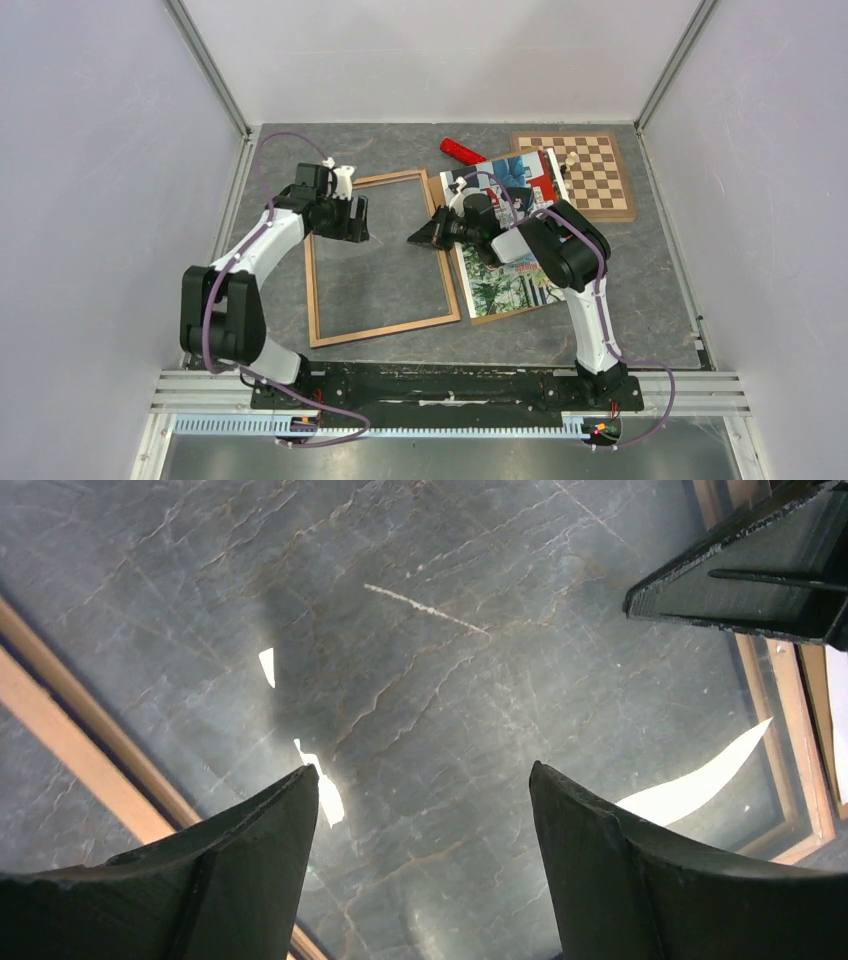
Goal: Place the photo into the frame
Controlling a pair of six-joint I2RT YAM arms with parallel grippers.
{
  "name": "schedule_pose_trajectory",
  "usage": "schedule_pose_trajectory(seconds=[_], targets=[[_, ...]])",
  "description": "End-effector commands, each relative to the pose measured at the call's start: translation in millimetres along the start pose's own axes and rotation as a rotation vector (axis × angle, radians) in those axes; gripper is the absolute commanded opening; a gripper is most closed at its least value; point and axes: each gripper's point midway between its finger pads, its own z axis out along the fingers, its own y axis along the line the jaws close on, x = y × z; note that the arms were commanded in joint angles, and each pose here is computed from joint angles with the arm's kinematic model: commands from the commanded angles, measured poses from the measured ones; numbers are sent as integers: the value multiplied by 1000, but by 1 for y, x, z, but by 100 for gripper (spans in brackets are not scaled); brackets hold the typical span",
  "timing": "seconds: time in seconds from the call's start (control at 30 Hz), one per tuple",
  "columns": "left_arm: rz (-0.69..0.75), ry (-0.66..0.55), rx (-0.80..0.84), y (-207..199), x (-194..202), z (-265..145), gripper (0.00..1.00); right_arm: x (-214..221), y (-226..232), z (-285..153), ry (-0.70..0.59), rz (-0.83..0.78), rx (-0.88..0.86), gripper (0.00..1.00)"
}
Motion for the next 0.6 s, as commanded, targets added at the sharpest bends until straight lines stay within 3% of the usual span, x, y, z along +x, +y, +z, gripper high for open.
schedule_pose_trajectory(seconds=[0.0,0.57], targets=[[91,-78,13,-5,-34,12,84,-11,10,1,-15,-76,19,0],[157,-47,89,-36,-29,57,84,-12,11,0,2,-133,68,0]])
